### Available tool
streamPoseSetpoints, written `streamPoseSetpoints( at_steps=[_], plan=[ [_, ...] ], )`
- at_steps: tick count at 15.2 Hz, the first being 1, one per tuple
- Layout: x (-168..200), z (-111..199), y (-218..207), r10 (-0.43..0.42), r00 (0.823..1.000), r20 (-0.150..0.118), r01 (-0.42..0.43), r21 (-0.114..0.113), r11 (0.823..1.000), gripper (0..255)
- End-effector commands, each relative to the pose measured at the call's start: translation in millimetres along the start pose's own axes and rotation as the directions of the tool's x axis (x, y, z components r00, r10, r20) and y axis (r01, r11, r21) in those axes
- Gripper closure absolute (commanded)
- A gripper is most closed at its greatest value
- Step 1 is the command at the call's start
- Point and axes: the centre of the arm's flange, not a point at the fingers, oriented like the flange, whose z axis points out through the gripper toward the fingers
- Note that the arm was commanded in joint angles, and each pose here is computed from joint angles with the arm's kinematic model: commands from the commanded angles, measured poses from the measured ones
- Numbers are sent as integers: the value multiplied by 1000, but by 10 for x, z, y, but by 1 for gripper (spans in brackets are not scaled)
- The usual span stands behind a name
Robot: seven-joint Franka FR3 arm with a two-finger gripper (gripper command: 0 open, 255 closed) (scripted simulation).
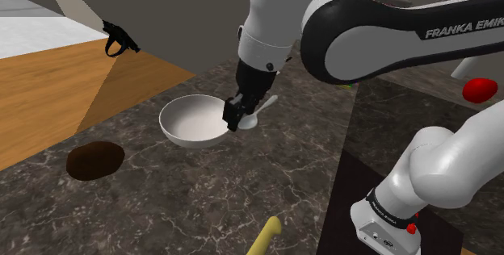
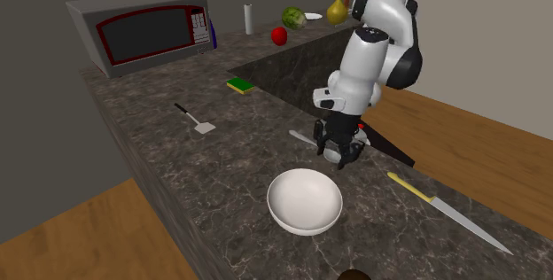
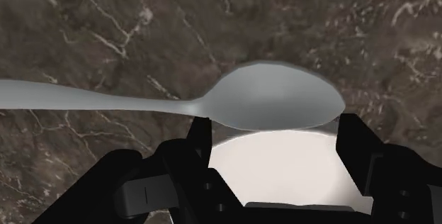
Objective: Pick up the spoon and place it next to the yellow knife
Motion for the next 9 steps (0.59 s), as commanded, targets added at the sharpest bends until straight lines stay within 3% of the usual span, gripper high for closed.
streamPoseSetpoints(
  at_steps=[1,9],
  plan=[
    [-107,4,-244,1,1000,0,-1,0,1000,255],
    [-502,-98,-1218,1,1000,0,-1,0,1000,255]
  ],
)
